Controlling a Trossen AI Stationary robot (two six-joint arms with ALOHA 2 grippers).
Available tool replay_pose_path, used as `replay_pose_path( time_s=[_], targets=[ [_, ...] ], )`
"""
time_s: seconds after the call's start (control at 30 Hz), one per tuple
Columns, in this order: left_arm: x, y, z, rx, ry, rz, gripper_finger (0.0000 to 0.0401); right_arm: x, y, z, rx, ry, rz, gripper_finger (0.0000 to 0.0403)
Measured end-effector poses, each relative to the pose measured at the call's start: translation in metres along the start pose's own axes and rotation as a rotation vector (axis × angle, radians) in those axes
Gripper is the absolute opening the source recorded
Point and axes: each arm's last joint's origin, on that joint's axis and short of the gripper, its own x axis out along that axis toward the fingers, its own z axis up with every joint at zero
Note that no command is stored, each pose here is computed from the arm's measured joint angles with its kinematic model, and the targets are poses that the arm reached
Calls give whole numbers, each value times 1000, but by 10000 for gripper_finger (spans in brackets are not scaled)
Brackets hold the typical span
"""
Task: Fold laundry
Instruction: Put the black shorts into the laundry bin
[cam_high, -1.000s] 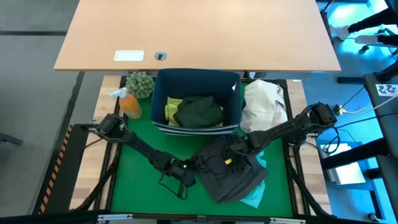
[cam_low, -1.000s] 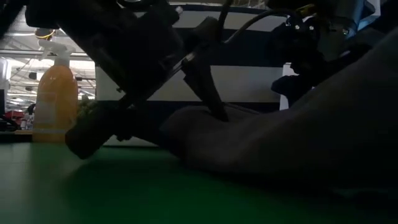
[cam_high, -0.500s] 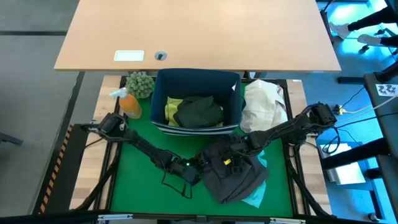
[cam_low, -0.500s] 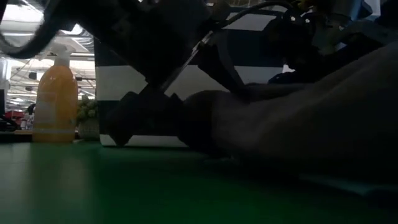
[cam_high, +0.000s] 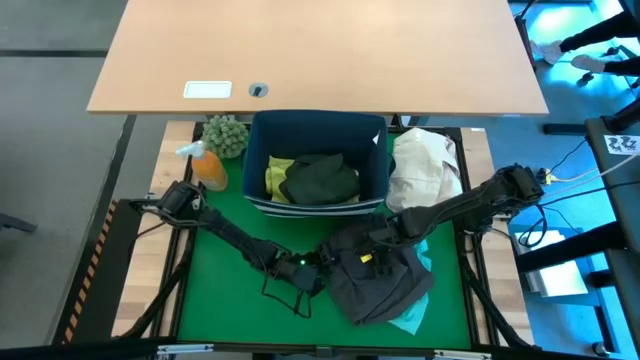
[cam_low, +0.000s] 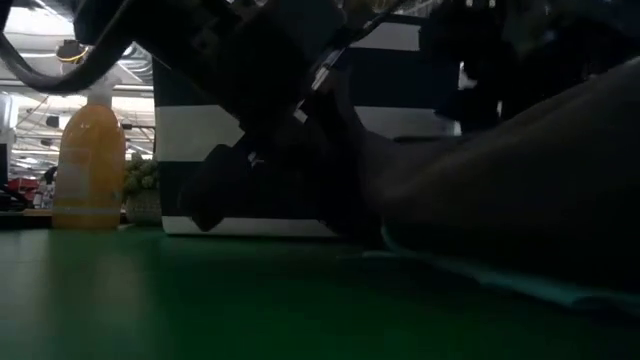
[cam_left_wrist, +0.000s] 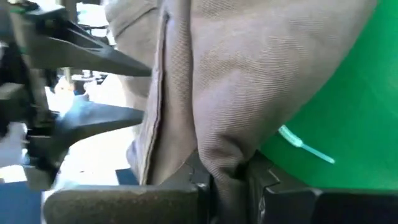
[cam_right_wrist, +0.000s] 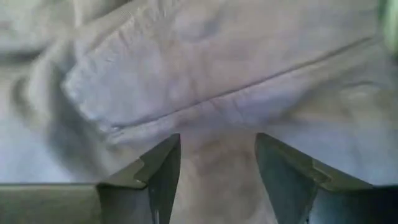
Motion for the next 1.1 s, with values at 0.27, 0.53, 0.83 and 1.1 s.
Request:
replay_pose_path(
  time_s=[0.27, 0.53, 0.83, 1.1],
  targets=[
    [-21, 18, 9, -134, -35, 58, 30, -63, 38, 3, -50, 13, -199, 205],
    [-51, 48, 3, -264, -81, 62, 30, -85, 97, -20, -94, -138, -280, 205],
    [-59, 44, 4, -309, -107, -14, 30, -63, 146, -56, -54, -361, -196, 216],
    [-60, 39, 4, -367, -93, -58, 30, -37, 159, -65, -41, -456, 11, 326]
  ],
)
